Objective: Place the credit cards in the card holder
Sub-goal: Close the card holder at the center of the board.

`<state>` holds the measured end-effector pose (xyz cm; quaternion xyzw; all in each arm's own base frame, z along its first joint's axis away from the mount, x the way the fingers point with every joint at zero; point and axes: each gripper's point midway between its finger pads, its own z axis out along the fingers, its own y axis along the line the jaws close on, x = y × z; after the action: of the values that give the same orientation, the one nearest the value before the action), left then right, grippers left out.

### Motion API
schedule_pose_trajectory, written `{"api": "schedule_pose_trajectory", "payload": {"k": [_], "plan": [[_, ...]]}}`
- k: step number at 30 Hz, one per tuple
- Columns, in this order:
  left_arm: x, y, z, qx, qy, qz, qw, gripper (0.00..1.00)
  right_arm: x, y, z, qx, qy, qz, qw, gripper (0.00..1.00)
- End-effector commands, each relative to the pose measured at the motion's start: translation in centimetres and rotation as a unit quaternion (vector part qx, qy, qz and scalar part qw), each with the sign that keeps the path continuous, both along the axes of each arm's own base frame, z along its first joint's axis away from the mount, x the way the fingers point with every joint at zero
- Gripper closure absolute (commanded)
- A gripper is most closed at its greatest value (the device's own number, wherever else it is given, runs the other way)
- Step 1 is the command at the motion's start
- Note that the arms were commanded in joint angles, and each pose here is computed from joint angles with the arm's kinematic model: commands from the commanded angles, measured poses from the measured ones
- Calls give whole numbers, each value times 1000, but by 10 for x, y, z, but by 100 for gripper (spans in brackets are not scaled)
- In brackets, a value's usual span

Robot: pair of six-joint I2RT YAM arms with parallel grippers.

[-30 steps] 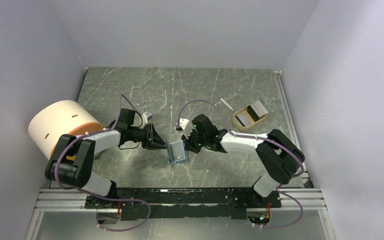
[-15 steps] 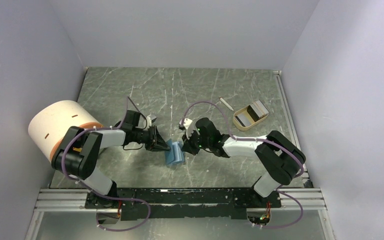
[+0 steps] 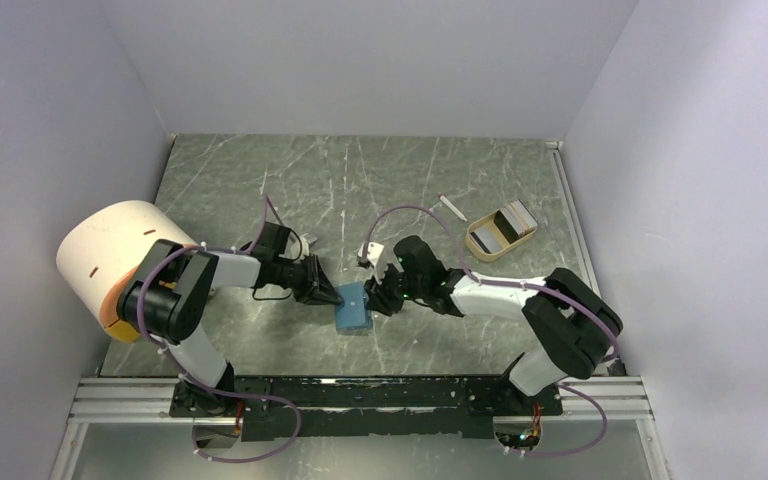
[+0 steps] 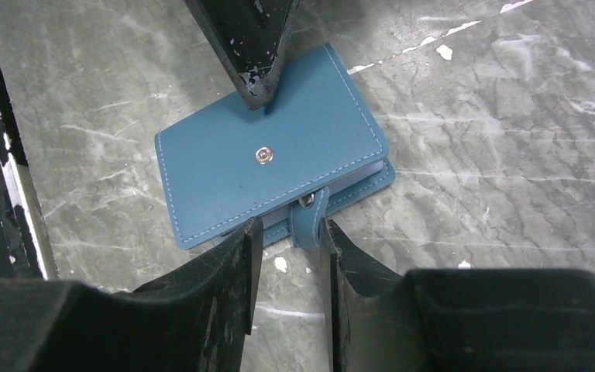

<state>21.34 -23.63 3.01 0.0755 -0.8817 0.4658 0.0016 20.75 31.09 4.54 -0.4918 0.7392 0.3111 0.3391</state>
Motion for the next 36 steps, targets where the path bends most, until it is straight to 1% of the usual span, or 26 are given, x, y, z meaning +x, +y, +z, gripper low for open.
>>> {"api": "schedule_pose_trajectory", "payload": {"k": [1,3,11,16,18,23,26,30,32,36], "plan": [[7,-4,-4,15,-19,-6,1000,81,3,2,3,-13,1,3,1000,63],[7,-4,-4,16,-19,-6,1000,81,5,2,5,-13,6,-12,1000,63],[7,-4,0,21,-26,-7,999,81,7,3,-2,-21,6,-3,1000,63],[9,-5,9,15,-33,-8,999,81,18,8,11,-10,13,-24,1000,62],[9,-5,13,16,-39,-8,999,81,21,11,16,-2,37,-38,999,56],[10,-5,19,14,-45,-8,999,80,16,17,18,9,107,-39,993,51],[8,-6,17,11,-40,-11,999,80,19,18,19,24,152,-62,986,50],[7,-6,16,10,-39,-12,999,80,14,21,27,68,223,-56,971,50],[7,-6,17,10,-40,-12,999,80,15,19,24,70,242,-65,966,50],[7,-6,16,10,-41,-10,999,80,13,19,15,63,257,-64,962,48]]}}
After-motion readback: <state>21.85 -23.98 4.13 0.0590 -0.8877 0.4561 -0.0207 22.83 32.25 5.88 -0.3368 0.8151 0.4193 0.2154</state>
